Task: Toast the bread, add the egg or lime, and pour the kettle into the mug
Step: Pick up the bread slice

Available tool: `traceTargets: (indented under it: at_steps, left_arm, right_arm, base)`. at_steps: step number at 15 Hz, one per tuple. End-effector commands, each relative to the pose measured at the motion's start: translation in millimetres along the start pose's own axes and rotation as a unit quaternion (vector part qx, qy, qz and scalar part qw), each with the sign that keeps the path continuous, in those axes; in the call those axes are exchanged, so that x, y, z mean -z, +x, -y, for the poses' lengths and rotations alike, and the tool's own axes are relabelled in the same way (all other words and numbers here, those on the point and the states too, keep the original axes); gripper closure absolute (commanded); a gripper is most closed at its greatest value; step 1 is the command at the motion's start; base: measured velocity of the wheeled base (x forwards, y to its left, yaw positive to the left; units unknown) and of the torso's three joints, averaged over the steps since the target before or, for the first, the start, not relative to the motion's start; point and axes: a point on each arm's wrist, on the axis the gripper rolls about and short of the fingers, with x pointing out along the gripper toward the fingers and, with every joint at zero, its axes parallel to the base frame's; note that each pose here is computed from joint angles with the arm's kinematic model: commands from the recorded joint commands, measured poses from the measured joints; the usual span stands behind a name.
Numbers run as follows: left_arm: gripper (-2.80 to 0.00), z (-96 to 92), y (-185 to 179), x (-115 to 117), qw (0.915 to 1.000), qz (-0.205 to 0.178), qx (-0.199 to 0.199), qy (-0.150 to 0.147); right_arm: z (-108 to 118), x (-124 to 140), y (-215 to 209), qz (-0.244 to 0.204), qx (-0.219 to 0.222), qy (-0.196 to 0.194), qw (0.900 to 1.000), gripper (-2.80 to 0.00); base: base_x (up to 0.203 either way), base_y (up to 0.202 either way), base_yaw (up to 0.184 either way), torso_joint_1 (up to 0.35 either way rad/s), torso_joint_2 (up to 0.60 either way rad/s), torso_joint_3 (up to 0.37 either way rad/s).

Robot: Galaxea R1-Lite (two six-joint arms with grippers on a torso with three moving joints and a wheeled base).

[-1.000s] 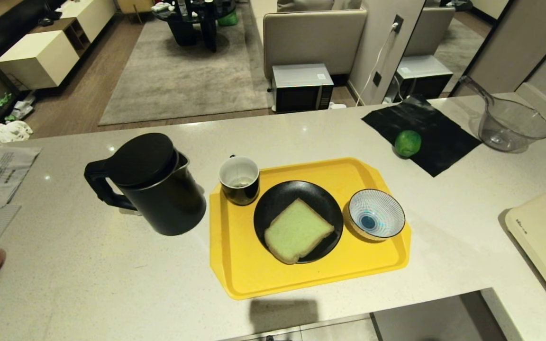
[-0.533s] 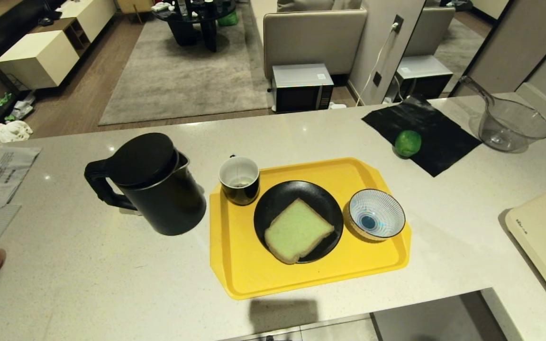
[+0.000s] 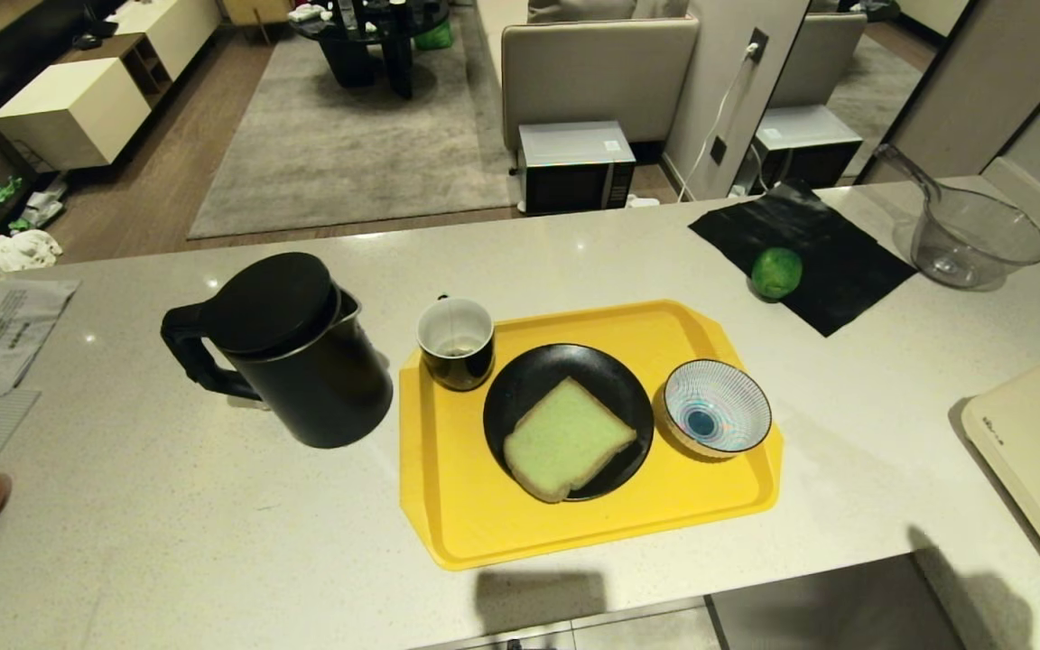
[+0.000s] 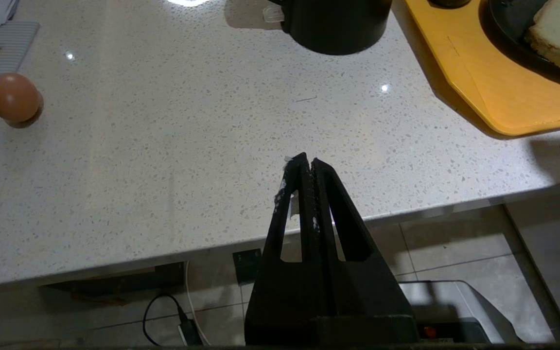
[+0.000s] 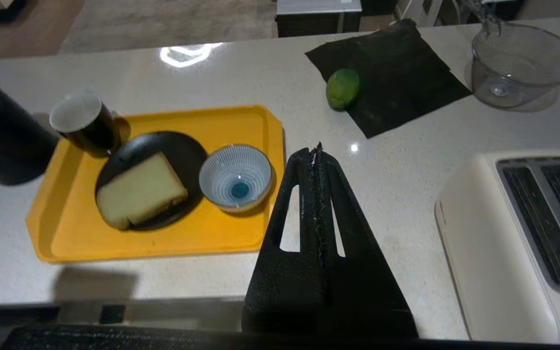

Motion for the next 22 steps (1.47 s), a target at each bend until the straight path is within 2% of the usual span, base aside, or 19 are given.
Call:
traceTargets:
  at_steps: [1, 3, 4, 5, 7, 8, 10, 13, 15, 16, 17, 20, 22]
  left_arm:
    - [0.00, 0.0, 0, 0, 1.0000, 0.000, 0.000, 0.000]
    - [0.00, 0.0, 0, 0, 1.0000, 0.000, 0.000, 0.000]
    - [0.00, 0.0, 0, 0, 1.0000, 0.000, 0.000, 0.000]
    - [0.00, 0.0, 0, 0, 1.0000, 0.000, 0.000, 0.000]
    - [0.00, 0.0, 0, 0, 1.0000, 0.000, 0.000, 0.000]
    - [0.00, 0.0, 0, 0, 1.0000, 0.000, 0.000, 0.000]
    - [0.00, 0.0, 0, 0, 1.0000, 0.000, 0.000, 0.000]
    - [0.00, 0.0, 0, 0, 1.0000, 0.000, 0.000, 0.000]
    - [0.00, 0.0, 0, 0, 1.0000, 0.000, 0.000, 0.000]
    - [0.00, 0.0, 0, 0, 1.0000, 0.000, 0.000, 0.000]
    - [0.00, 0.0, 0, 0, 1.0000, 0.000, 0.000, 0.000]
    - [0.00, 0.0, 0, 0, 1.0000, 0.000, 0.000, 0.000]
    - [0.00, 0.0, 0, 0, 1.0000, 0.000, 0.000, 0.000]
  right_arm:
    - [6, -26, 88, -0.090, 0.009, 0.023, 0.996, 0.00]
    - [5, -39, 111, -0.138, 0.003, 0.037, 0.990, 0.00]
    - [2, -38, 107, -0.199, -0.005, 0.043, 0.979, 0.00]
    - [-1, -36, 101, -0.263, -0.015, 0.047, 0.963, 0.00]
    - [-5, -28, 95, -0.383, -0.035, 0.034, 0.923, 0.00]
    - [-6, -23, 99, -0.416, -0.044, 0.023, 0.908, 0.00]
    - [-6, -16, 106, -0.450, -0.046, 0.020, 0.892, 0.00]
    - [-11, -6, 114, -0.483, -0.066, 0.015, 0.873, 0.00]
    - [-12, -2, 120, -0.495, -0.070, 0.013, 0.866, 0.00]
    - [-12, 1, 122, -0.500, -0.070, 0.013, 0.863, -0.67]
    - [-13, 3, 125, -0.506, -0.073, 0.013, 0.859, -2.80]
    - [-23, 9, 133, -0.518, -0.137, 0.027, 0.844, -2.80]
    - [-31, 19, 148, -0.541, -0.156, 0.028, 0.826, -2.80]
  base:
    - [0.000, 0.000, 0.000, 0.000, 0.00, 0.000]
    - [0.000, 0.000, 0.000, 0.000, 0.00, 0.000]
    - [0.000, 0.000, 0.000, 0.000, 0.00, 0.000]
    - [0.000, 0.000, 0.000, 0.000, 0.00, 0.000]
    - [0.000, 0.000, 0.000, 0.000, 0.00, 0.000]
    - [0.000, 0.000, 0.000, 0.000, 0.00, 0.000]
    - [0.000, 0.000, 0.000, 0.000, 0.00, 0.000]
    - [0.000, 0.000, 0.000, 0.000, 0.00, 0.000]
    - [0.000, 0.000, 0.000, 0.000, 0.00, 0.000]
    - [0.000, 0.000, 0.000, 0.000, 0.00, 0.000]
    - [0.000, 0.000, 0.000, 0.000, 0.00, 0.000]
    - [0.000, 0.000, 0.000, 0.000, 0.00, 0.000]
    - [0.000, 0.000, 0.000, 0.000, 0.00, 0.000]
